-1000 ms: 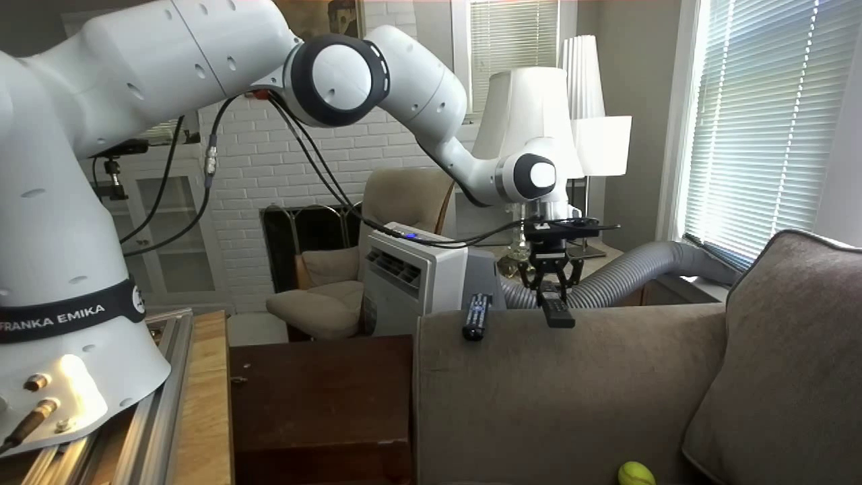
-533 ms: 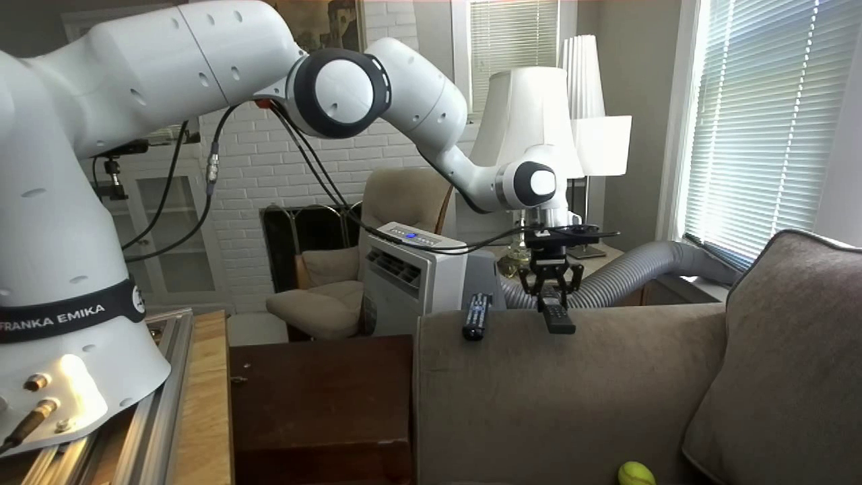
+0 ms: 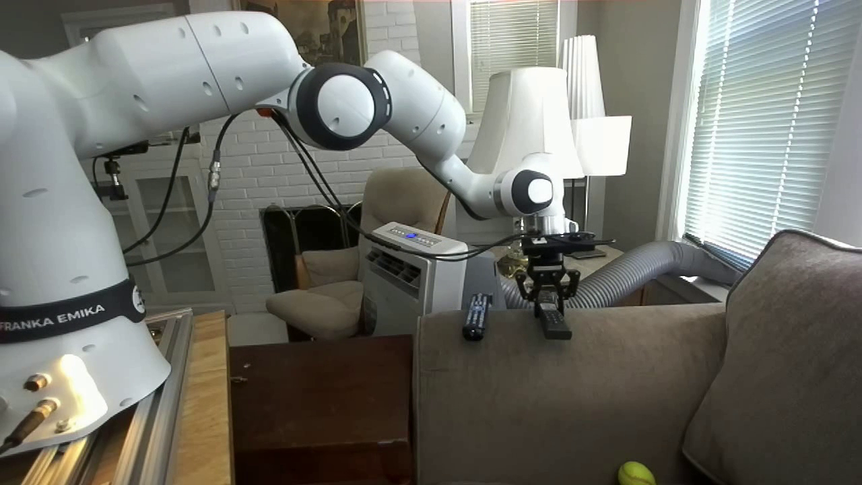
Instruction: Pick up the remote control from the table and place it on the left armrest of the sofa.
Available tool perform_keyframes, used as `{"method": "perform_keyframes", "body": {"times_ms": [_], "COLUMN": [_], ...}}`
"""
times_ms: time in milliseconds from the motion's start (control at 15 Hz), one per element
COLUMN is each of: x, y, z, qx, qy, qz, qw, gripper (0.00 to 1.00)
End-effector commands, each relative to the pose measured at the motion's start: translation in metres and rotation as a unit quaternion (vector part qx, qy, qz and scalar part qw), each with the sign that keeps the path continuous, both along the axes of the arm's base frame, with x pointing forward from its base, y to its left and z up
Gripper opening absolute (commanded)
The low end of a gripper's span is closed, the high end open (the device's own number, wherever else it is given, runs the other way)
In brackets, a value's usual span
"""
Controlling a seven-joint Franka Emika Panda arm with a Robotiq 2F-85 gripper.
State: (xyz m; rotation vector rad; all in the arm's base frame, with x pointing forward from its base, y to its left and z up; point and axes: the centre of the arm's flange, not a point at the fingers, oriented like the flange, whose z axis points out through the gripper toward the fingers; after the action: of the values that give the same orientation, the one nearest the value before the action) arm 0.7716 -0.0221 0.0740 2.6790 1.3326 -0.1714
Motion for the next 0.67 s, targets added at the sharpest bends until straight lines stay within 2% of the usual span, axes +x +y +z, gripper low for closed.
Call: {"method": "perform_keyframes", "body": {"times_ms": [0, 600], "x": [0.015, 0.016], "y": [0.007, 0.018], "z": [-0.005, -0.011], "qx": [0.012, 0.020], "qy": [-0.004, -0.004], "qz": [-0.014, -0.018], "qw": [0.9998, 0.9996], "gripper": [0.28, 0.28]}}
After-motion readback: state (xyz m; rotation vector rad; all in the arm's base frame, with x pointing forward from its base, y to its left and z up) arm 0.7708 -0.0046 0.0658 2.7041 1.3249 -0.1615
